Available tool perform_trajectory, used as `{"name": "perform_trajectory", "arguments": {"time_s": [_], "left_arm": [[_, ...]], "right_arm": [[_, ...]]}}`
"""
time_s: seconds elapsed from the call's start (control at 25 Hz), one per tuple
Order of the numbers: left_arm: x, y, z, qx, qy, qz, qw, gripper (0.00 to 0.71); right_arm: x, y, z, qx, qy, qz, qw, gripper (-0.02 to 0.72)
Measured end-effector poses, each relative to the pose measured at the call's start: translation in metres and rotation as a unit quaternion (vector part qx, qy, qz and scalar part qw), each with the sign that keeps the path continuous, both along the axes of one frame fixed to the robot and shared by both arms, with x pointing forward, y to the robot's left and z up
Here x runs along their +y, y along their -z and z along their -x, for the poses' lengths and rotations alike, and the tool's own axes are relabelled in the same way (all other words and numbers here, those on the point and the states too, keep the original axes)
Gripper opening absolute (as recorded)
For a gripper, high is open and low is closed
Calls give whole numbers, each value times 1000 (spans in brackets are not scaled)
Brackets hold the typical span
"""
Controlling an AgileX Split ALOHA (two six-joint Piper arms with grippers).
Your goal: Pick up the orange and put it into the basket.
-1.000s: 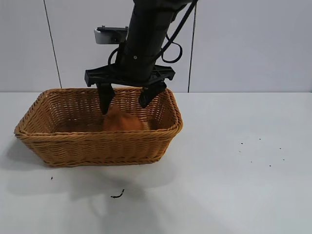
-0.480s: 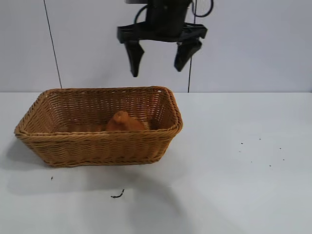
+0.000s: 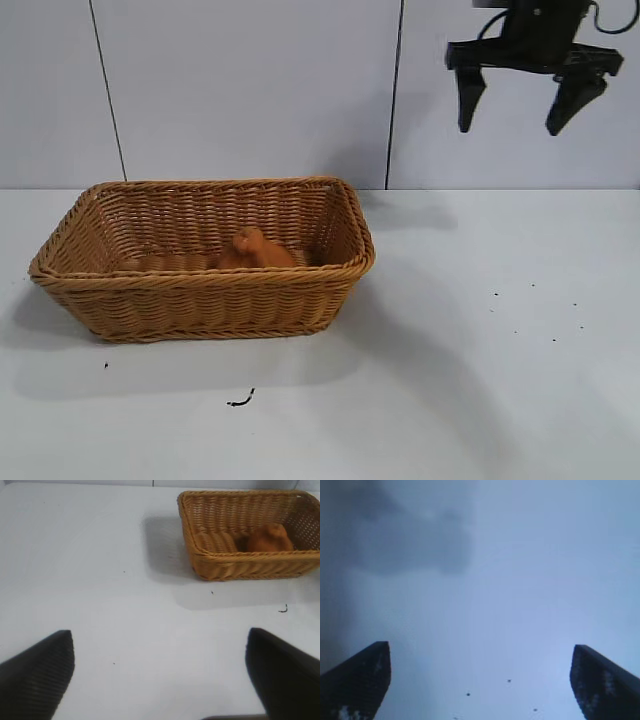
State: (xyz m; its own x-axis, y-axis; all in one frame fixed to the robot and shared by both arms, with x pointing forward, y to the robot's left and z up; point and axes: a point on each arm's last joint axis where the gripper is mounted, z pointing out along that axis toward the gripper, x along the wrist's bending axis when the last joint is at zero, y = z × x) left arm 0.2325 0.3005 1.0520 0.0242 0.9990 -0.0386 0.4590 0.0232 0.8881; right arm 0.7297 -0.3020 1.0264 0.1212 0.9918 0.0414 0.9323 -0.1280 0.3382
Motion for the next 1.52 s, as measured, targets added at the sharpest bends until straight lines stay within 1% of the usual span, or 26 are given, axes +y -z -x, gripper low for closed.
{"name": "perform_trajectory", "arguments": {"time_s": [0.28,0.56,0.68,0.72,0.76,0.84,0.96,1.08,1.16,1.28,1.36,1.52], "left_arm": [[0,0,0,0,0,0,1000,666],[0,0,0,0,0,0,1000,666],[0,0,0,0,0,0,1000,666],[0,0,0,0,0,0,1000,666],[0,0,0,0,0,0,1000,666],[0,0,0,0,0,0,1000,666],[0,0,0,0,0,0,1000,666],[0,0,0,0,0,0,1000,666],[0,0,0,0,0,0,1000,666],[0,0,0,0,0,0,1000,666],[0,0,0,0,0,0,1000,666],[0,0,0,0,0,0,1000,666]], "right_arm": [[10,7,28,48,-10,-3,999,649],[10,3,95,110,-13,1,994,649],[9,-14,134,110,-13,1,994,649],[9,-14,134,110,-13,1,994,649],[9,-25,160,105,-13,1,994,649],[8,-34,188,100,-15,1,995,649],[8,-51,235,73,-26,4,997,649],[7,-59,280,45,-44,10,998,649],[6,-59,309,27,-54,14,998,649],[6,-52,348,-26,-65,21,997,649],[5,-47,371,-72,-74,27,994,649],[5,-29,410,-151,-81,37,984,649]]}}
